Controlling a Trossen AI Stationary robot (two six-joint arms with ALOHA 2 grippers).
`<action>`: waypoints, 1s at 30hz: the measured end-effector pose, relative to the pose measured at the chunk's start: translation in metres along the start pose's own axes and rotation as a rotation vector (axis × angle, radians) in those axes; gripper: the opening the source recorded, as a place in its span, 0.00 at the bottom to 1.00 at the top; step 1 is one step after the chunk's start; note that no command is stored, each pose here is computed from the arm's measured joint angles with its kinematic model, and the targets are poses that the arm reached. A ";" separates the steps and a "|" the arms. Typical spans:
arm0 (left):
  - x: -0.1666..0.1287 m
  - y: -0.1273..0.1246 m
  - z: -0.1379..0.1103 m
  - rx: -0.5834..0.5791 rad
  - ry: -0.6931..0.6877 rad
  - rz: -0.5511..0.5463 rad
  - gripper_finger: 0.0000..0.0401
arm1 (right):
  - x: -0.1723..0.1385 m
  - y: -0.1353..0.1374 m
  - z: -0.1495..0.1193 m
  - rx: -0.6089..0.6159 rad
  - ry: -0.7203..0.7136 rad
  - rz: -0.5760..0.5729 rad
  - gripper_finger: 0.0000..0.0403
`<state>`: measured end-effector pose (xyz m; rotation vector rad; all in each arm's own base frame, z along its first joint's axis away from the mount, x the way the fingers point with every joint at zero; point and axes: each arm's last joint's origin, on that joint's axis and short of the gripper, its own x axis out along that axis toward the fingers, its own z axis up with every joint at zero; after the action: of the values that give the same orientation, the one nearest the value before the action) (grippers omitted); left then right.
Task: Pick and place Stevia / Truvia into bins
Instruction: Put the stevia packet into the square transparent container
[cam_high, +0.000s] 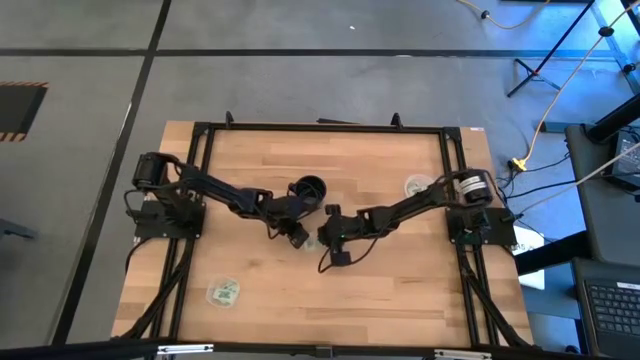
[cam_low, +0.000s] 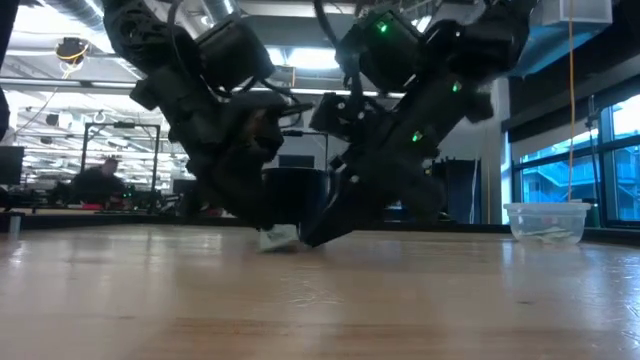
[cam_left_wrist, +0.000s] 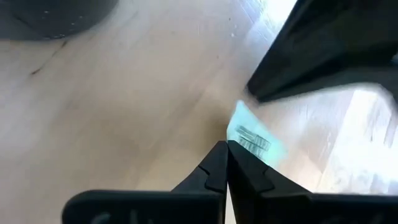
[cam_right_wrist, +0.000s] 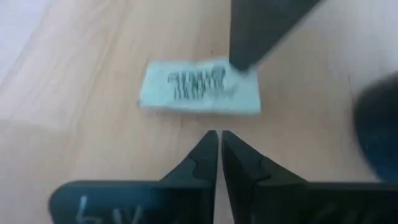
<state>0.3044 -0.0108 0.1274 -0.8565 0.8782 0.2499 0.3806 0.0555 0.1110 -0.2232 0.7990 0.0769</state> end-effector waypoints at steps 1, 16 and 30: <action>-0.004 -0.001 0.000 0.011 0.001 0.001 0.01 | -0.006 -0.001 0.002 0.006 0.007 -0.001 0.08; -0.114 -0.019 -0.013 0.072 0.030 -0.034 0.01 | -0.135 -0.027 0.025 0.165 0.124 -0.085 0.29; -0.198 -0.038 -0.072 0.157 0.313 -0.388 0.01 | -0.188 -0.032 0.016 0.279 0.181 -0.110 0.33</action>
<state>0.1567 -0.0616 0.2743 -0.9127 0.9850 -0.2951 0.2660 0.0307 0.2620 -0.0092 0.9655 -0.1601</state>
